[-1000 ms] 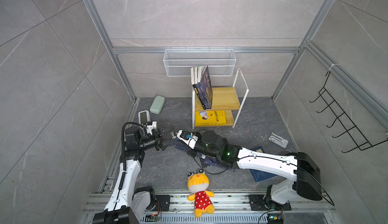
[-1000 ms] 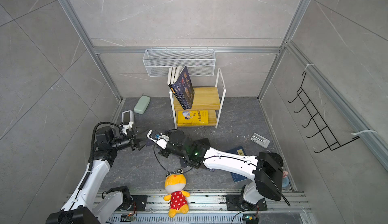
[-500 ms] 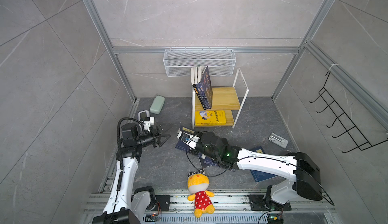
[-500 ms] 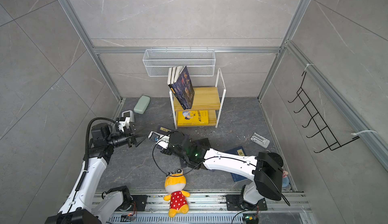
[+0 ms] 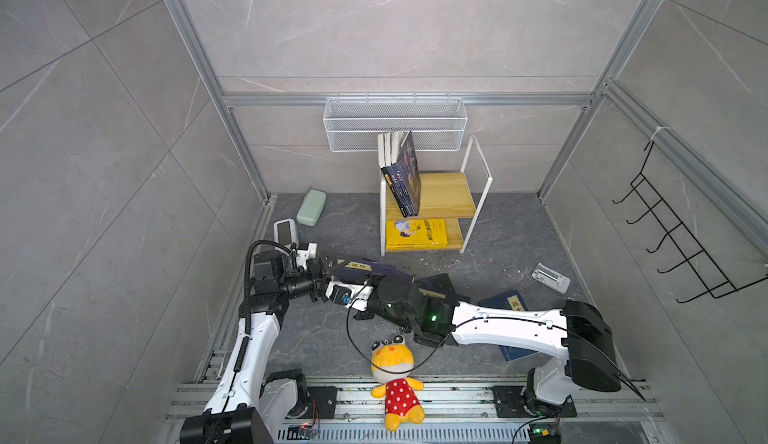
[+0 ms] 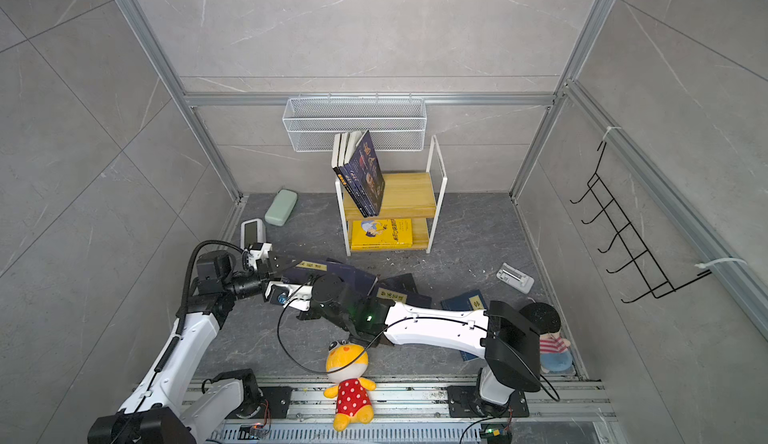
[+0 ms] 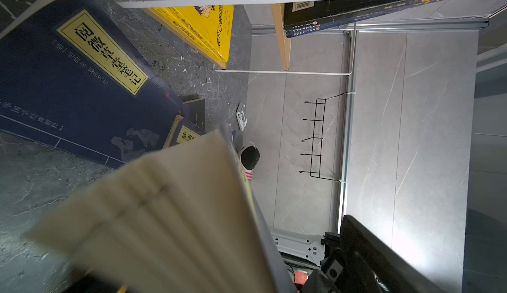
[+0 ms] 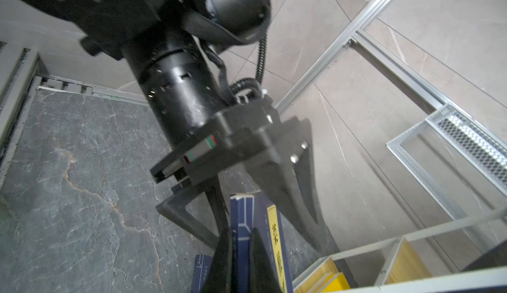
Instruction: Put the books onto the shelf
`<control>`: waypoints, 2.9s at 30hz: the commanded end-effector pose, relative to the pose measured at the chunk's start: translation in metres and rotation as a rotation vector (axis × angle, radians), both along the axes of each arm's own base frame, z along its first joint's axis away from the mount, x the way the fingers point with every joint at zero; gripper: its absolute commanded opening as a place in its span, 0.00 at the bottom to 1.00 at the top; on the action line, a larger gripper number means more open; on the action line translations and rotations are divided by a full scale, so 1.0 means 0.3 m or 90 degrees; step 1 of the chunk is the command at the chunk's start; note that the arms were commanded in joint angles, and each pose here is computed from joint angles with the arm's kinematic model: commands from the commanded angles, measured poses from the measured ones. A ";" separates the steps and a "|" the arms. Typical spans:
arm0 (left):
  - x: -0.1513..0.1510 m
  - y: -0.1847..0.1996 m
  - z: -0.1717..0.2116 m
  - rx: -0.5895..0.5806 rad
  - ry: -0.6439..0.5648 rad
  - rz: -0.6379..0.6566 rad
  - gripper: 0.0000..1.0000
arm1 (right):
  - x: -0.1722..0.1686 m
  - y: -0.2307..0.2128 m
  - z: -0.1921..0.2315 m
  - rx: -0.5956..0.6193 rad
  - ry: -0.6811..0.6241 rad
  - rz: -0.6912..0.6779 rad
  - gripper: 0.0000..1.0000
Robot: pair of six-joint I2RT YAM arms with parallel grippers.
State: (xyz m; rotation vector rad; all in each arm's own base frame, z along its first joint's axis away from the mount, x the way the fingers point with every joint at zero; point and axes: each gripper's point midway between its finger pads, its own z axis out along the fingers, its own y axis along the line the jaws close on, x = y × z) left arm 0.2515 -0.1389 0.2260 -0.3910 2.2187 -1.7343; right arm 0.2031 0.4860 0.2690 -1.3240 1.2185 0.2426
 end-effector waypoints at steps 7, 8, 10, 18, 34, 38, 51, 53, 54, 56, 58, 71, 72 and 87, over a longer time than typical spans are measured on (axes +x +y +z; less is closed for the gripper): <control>0.029 -0.010 0.040 0.021 -0.057 -0.011 0.35 | -0.063 0.075 -0.014 -0.036 -0.062 0.060 0.00; 0.029 -0.009 0.040 0.025 -0.060 -0.012 0.27 | -0.063 0.073 -0.018 -0.044 -0.061 0.058 0.00; 0.026 -0.004 0.046 0.041 -0.069 -0.012 0.09 | -0.071 0.061 -0.024 -0.055 -0.057 0.050 0.00; 0.042 0.042 0.061 0.060 -0.089 0.024 0.00 | -0.042 -0.058 -0.104 -0.099 -0.032 -0.059 0.36; 0.045 0.075 0.050 0.072 -0.103 0.045 0.00 | 0.114 -0.144 -0.217 -0.145 -0.094 -0.257 0.54; 0.041 0.073 0.058 0.075 -0.110 0.043 0.00 | 0.176 -0.127 -0.212 -0.131 -0.096 -0.283 0.51; 0.019 0.140 0.088 0.319 -0.260 0.059 0.36 | 0.257 -0.216 -0.158 -0.140 -0.154 -0.328 0.00; 0.021 0.186 0.081 0.421 -0.297 0.077 0.43 | 0.256 -0.255 -0.155 -0.156 -0.163 -0.334 0.00; 0.018 0.207 0.077 0.464 -0.314 0.084 0.44 | 0.252 -0.279 -0.159 -0.163 -0.167 -0.337 0.00; 0.010 0.238 0.069 0.522 -0.340 0.094 0.45 | 0.245 -0.322 -0.164 -0.168 -0.165 -0.332 0.00; 0.001 0.260 0.061 0.561 -0.363 0.108 0.49 | 0.245 -0.366 -0.164 -0.172 -0.162 -0.330 0.00; -0.030 0.306 0.026 0.619 -0.509 0.203 1.00 | 0.357 -0.651 -0.150 -0.292 -0.193 -0.358 0.00; -0.034 0.297 0.005 0.627 -0.518 0.189 1.00 | 0.371 -0.671 -0.151 -0.301 -0.199 -0.361 0.00; -0.078 0.230 -0.058 0.639 -0.603 0.107 1.00 | 0.526 -0.777 -0.252 -0.396 -0.216 -0.351 0.00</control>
